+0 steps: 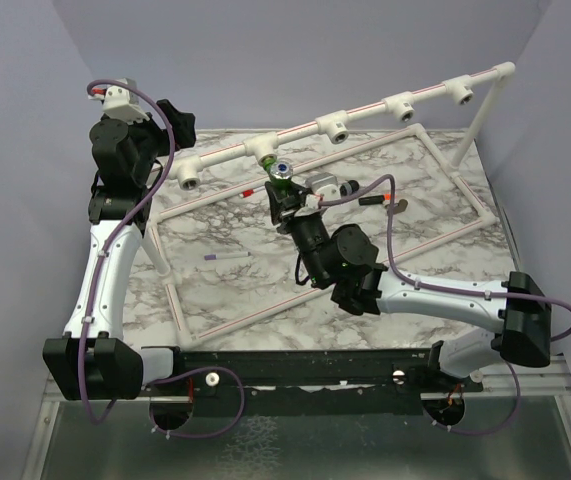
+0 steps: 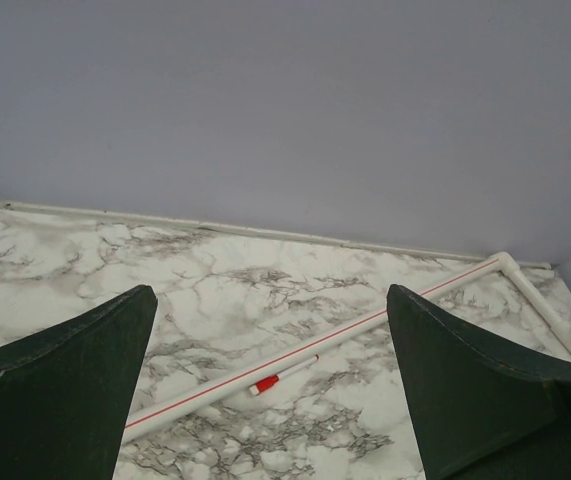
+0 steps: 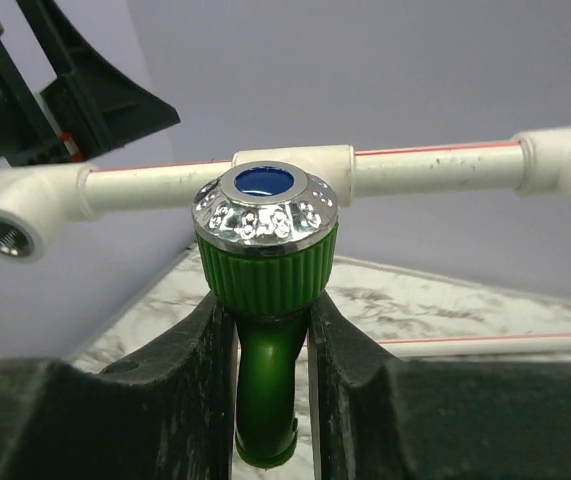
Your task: Install the water faucets
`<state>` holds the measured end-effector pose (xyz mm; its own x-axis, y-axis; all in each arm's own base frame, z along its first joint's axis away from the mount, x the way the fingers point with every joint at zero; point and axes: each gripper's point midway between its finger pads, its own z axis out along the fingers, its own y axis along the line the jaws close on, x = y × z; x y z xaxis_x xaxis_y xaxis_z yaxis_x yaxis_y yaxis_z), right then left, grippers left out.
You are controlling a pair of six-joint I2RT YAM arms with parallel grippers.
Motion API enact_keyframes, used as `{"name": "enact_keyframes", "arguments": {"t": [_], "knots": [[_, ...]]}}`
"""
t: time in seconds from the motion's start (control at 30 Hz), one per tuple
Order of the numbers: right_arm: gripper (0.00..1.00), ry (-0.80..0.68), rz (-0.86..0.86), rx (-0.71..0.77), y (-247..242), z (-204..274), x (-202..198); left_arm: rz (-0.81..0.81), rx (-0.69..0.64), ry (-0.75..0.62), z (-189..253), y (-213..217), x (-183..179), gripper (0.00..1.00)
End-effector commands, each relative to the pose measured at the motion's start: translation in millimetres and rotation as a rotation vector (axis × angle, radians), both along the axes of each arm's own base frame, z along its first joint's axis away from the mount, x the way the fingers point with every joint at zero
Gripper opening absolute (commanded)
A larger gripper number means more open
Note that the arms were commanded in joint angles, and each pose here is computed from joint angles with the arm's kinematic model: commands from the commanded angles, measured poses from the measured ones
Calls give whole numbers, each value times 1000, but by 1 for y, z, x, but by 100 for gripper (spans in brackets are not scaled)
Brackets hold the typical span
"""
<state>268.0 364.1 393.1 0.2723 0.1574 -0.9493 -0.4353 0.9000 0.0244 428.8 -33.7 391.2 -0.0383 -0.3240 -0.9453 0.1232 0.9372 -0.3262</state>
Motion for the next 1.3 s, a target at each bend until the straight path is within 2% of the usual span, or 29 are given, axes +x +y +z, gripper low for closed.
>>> {"name": "enact_keyframes", "arguments": {"t": [0.0,0.23,0.5,0.7,0.93,1.27], "knots": [[1,156,60,352,-3,5,-9,-11,-8,308,-100,0,-4,99],[1,329,72,673,-11,0,-9,-18,-14,309,-100,-2,-5,99],[1,572,57,936,-9,-27,-10,-21,-17,306,-99,-2,-5,99],[1,732,28,1039,-2,-50,-13,-23,-19,307,-99,-3,-5,99],[1,853,44,1129,6,-62,-18,-24,-20,309,-100,-3,-4,99],[1,893,68,1157,9,-65,-22,-23,-20,313,-101,-3,-4,99]]}}
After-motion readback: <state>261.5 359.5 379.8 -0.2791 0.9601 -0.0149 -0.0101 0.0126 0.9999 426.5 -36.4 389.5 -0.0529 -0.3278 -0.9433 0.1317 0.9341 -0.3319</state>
